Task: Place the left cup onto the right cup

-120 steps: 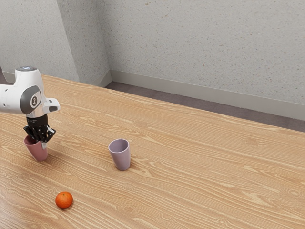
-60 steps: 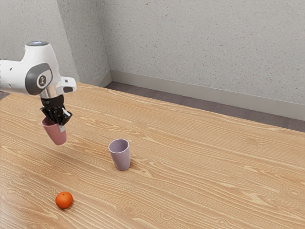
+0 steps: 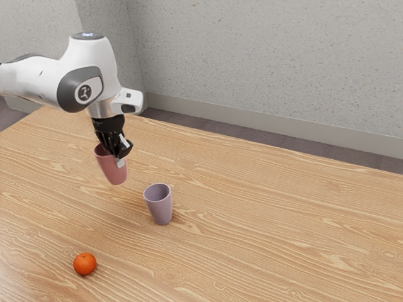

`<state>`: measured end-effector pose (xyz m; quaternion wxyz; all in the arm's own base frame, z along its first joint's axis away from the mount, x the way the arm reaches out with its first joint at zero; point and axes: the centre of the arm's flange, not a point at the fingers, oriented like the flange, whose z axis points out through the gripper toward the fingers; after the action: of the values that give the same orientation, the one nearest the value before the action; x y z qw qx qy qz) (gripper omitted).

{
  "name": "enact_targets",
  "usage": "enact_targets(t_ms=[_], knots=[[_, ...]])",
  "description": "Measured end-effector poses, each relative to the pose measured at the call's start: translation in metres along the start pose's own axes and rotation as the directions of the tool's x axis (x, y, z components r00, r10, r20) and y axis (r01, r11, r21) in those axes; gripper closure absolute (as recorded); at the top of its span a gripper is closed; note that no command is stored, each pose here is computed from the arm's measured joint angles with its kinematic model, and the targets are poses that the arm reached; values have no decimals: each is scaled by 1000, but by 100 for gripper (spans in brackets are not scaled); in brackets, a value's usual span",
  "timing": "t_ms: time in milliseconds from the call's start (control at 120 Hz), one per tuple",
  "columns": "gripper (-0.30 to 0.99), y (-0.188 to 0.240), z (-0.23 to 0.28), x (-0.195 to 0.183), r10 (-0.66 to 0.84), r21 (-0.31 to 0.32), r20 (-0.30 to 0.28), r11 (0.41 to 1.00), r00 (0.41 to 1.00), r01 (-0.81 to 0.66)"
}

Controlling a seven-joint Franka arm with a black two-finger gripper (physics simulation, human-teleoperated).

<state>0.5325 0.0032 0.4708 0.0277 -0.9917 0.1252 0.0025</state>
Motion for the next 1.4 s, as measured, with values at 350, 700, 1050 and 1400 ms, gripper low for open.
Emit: enact_targets(t_ms=[350,700,1050,1400], knots=[[78,87,2,42,149,7,-10,989,989,-149],[78,69,8,52,109,10,-36,994,993,-108],[78,66,13,51,101,10,-30,995,994,-101],[78,71,38,59,109,7,4,994,994,-109]])
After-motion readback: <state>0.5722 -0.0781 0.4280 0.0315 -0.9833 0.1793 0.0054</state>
